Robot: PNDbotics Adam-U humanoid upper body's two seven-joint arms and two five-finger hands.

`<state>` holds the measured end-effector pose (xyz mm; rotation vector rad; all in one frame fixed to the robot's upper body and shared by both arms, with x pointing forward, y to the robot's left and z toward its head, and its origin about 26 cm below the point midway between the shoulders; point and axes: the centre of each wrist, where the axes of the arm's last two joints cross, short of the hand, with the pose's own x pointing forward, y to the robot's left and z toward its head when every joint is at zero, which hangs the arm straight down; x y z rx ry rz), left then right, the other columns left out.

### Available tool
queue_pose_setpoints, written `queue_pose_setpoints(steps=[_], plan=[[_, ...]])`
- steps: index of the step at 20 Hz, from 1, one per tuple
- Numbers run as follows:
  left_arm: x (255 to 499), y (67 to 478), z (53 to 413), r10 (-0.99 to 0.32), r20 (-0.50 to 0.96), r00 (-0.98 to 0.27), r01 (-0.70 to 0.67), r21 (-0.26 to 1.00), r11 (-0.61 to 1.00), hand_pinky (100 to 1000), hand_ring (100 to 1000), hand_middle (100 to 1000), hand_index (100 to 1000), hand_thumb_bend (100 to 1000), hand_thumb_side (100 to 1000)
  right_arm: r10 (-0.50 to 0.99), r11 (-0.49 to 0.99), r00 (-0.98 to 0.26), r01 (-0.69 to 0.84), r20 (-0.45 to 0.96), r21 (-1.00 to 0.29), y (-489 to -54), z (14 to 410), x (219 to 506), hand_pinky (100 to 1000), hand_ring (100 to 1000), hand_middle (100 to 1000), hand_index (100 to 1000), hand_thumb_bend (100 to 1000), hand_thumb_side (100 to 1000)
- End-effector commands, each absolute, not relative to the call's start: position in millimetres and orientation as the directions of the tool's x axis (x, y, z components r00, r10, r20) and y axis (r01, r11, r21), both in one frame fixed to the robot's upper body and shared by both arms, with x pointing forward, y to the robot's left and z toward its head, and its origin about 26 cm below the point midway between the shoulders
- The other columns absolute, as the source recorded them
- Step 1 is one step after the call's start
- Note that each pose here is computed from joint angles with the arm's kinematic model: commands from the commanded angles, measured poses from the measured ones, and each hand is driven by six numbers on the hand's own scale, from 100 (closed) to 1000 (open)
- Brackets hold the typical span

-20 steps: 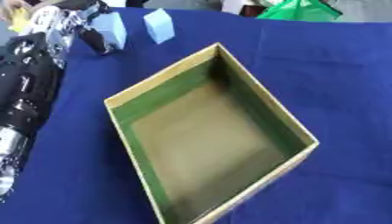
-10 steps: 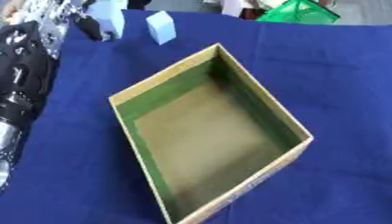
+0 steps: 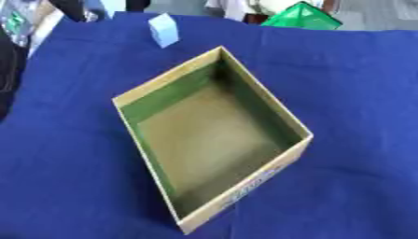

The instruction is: Pick up objects on the table and place them in the box.

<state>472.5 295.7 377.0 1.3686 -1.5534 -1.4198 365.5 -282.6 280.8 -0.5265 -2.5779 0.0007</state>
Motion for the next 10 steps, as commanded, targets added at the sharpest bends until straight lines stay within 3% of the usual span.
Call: queue_pose_setpoints(steps=[1, 10], plan=[[456.0, 272.7, 395.2, -0.882, -0.269, -0.387, -0.344, 0.929, -0.132, 620, 616, 638, 799, 292, 100, 0.378, 0.920, -0.811, 0.383, 0.447, -0.082, -280.8, 287.8, 357.8, 797, 835, 584, 829, 351, 1000], [417.2, 187.4, 369.6, -0.702, -0.308, -0.641, -0.371, 0.926, -0.068, 605, 605, 622, 785, 299, 100, 0.377, 0.918, -0.803, 0.391, 0.463, -0.068, -273.8, 279.1, 350.7, 795, 832, 589, 829, 359, 1000]])
